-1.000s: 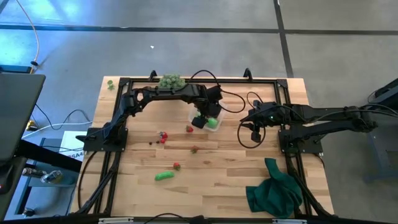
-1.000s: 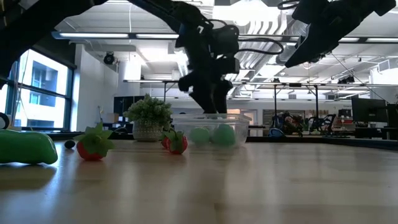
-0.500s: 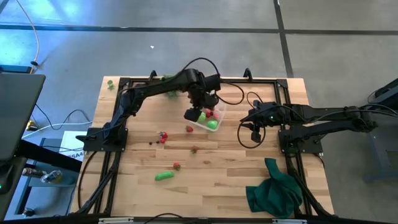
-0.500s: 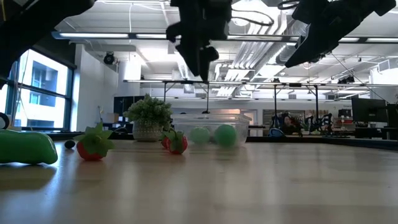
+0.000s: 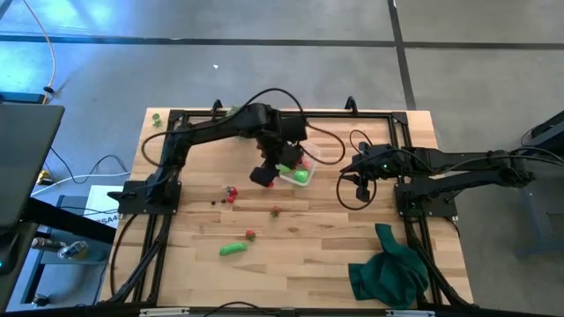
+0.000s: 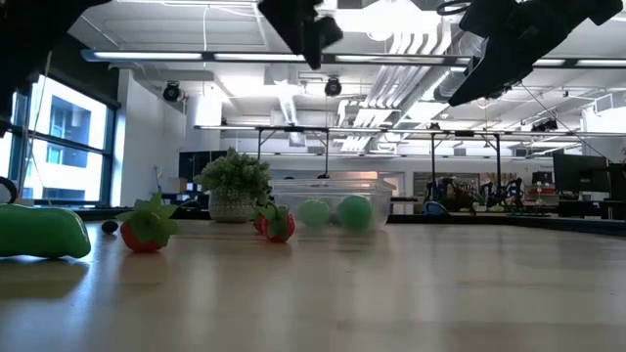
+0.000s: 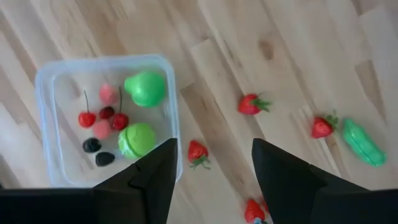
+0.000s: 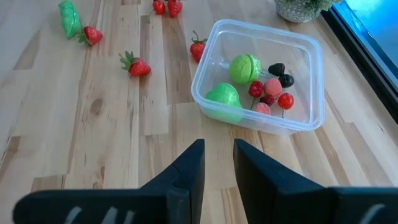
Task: Pick and placing Produce into tupperware
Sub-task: Put the strawberry into the transparent container
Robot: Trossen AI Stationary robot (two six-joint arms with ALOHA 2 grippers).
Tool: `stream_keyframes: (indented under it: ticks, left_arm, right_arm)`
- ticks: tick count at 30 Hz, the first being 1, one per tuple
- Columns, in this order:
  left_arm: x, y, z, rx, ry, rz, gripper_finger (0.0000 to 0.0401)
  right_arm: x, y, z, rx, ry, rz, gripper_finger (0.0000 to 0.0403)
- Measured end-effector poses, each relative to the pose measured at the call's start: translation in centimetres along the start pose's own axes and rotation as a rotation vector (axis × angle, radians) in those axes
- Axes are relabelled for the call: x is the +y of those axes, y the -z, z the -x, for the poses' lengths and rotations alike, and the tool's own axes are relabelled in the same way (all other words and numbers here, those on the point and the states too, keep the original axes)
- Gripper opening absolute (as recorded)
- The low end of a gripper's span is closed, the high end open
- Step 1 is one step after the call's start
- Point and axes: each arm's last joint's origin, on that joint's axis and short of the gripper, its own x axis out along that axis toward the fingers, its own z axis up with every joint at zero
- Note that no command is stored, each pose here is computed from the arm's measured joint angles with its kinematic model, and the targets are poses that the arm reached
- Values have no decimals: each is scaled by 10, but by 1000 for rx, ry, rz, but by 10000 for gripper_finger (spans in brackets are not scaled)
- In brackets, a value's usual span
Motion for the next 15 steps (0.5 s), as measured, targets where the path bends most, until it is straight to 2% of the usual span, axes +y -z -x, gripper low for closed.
stream_keyframes:
  ticks: [15]
  left_arm:
    - [-84, -2, 75, -86, -243, -31, 186]
  right_arm:
    - [0, 0, 0, 0, 1, 0, 75]
